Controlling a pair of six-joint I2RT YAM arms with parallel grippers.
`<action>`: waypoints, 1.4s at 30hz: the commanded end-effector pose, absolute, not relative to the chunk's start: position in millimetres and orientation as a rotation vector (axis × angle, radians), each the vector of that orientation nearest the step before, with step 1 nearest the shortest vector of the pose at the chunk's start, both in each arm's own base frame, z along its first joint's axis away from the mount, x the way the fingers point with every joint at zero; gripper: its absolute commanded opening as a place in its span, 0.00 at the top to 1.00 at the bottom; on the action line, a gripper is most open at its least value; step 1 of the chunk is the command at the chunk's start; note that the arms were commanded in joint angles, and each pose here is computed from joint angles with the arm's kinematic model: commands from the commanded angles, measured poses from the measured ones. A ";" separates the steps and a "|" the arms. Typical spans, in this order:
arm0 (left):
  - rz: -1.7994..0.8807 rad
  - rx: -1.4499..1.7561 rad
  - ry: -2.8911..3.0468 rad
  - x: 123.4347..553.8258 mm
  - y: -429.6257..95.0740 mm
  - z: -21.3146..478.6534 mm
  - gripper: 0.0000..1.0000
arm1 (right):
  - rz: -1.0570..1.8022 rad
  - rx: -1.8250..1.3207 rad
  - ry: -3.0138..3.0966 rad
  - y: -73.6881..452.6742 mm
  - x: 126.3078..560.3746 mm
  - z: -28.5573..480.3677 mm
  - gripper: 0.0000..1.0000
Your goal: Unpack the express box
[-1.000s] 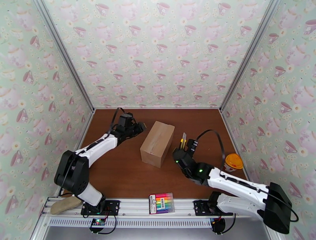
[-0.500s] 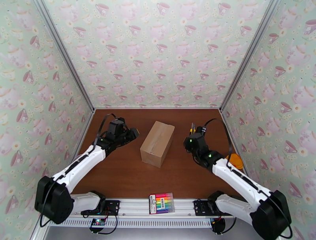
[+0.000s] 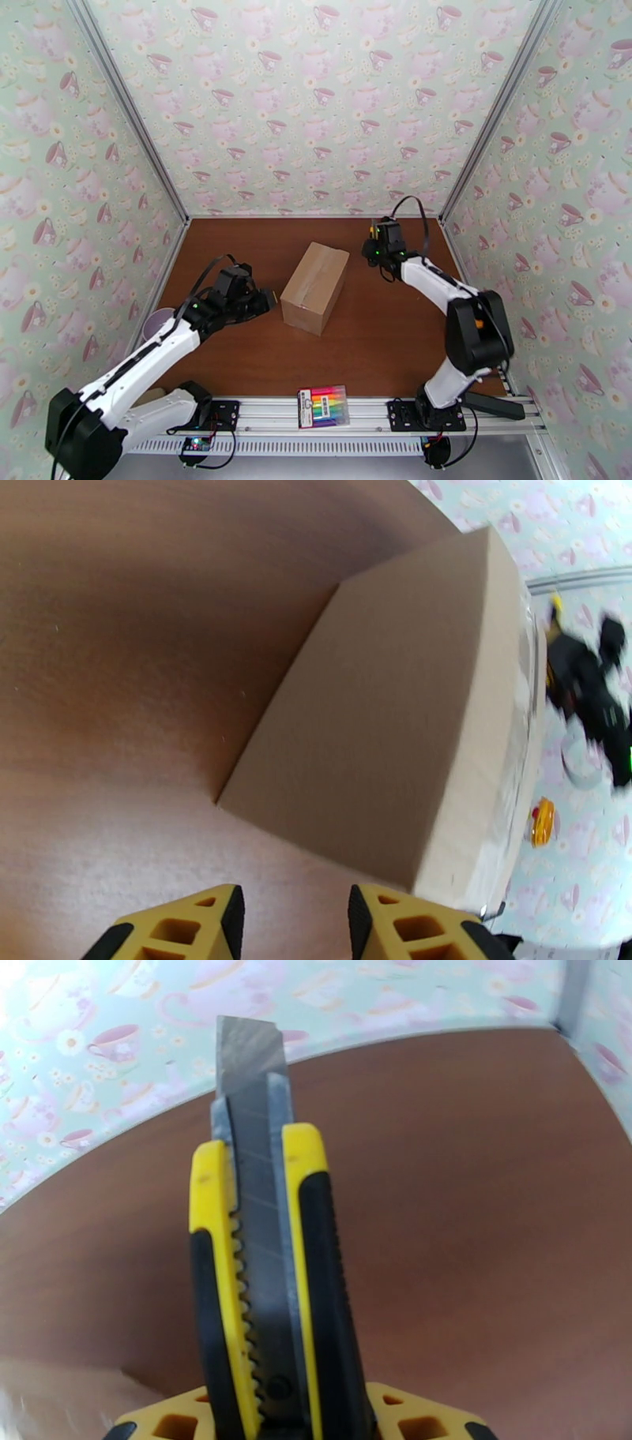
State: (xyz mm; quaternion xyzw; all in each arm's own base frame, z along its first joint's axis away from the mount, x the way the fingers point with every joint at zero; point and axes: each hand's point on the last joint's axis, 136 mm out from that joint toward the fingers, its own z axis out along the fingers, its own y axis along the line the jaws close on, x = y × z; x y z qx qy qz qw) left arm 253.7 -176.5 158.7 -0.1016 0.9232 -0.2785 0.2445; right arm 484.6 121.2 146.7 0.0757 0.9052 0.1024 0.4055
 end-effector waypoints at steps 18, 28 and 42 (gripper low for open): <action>-1.022 -0.238 2.554 260.4 -245.0 125.9 0.58 | 0.489 0.043 2.249 183.0 529.3 136.2 1.00; -0.967 -0.303 2.558 288.5 -241.5 113.3 0.59 | 0.472 0.076 2.259 171.6 497.6 128.6 1.00; -0.853 -0.399 2.528 310.5 -201.0 109.0 0.59 | 0.488 0.172 2.260 159.1 429.7 120.0 1.00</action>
